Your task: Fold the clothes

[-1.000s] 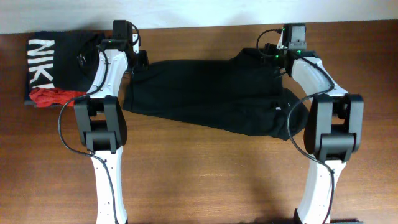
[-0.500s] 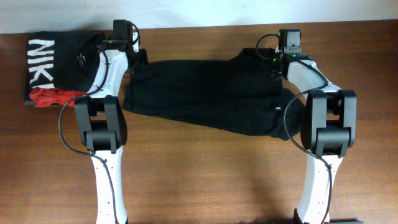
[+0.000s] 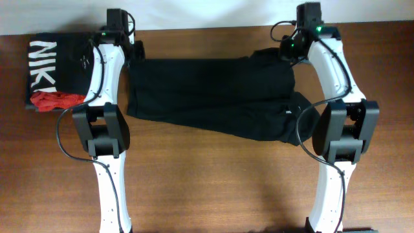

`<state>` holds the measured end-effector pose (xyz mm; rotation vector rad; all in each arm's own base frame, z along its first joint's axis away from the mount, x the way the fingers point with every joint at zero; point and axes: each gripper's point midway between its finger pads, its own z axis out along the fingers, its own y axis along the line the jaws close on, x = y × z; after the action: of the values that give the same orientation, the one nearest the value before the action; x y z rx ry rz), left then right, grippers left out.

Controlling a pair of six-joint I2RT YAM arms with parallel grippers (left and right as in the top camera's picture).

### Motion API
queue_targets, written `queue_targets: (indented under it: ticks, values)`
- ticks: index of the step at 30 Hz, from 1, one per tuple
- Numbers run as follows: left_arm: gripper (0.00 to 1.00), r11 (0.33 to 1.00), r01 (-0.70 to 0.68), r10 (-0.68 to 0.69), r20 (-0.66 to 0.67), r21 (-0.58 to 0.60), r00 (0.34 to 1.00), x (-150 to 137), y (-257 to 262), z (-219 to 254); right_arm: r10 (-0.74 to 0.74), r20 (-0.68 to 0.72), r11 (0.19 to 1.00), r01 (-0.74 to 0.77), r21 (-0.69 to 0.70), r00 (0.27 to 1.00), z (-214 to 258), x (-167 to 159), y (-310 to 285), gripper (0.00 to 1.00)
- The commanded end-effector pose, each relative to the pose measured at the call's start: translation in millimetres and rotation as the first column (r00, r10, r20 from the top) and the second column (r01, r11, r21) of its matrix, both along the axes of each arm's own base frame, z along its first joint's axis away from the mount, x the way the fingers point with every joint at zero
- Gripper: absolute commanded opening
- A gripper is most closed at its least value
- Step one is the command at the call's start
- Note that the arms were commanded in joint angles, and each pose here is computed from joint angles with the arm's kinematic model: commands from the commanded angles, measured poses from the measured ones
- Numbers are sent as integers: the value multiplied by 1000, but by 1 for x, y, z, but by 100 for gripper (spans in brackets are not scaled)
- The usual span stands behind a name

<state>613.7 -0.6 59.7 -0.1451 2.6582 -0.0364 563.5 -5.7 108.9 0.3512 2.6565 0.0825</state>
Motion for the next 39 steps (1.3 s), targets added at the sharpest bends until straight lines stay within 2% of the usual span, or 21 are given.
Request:
queue_targets:
  ticks: [1, 5, 9, 16, 22, 25, 29, 39]
  values:
    - [1, 1000, -27, 27, 20, 16, 999, 0, 9, 26, -13, 15, 1000, 14, -21, 1000, 52, -11, -12, 4]
    - [1, 1000, -25, 25, -44, 18, 999, -20, 9, 40, -39, -98, 999, 38, -19, 994, 77, -51, -25, 4]
    - [1, 1000, -17, 20, -138, 22, 990, -47, 9, 45, -21, -190, 1000, 16, -24, 982, 82, -78, -26, 4]
    - [1, 1000, 0, 8, -286, 26, 958, -87, 10, 46, -14, -329, 1000, 11, -10, 944, 76, -114, -22, 4]
    - [1, 999, 26, -14, -371, 28, 929, -109, 9, 43, 35, -348, 999, -19, 49, 937, 73, -118, -9, 4]
    - [1, 998, 56, -40, -398, 28, 917, -114, 7, 39, 39, -412, 998, -18, 54, 910, 56, -128, -7, 4]
    - [1, 991, 129, -104, -446, 26, 889, -121, -8, 23, 29, -547, 999, -13, 33, 837, 17, -152, -11, 4]
    - [1, 984, 176, -121, -605, 31, 787, -140, -11, -47, 33, -680, 999, -4, 44, 732, -68, -188, -10, 4]
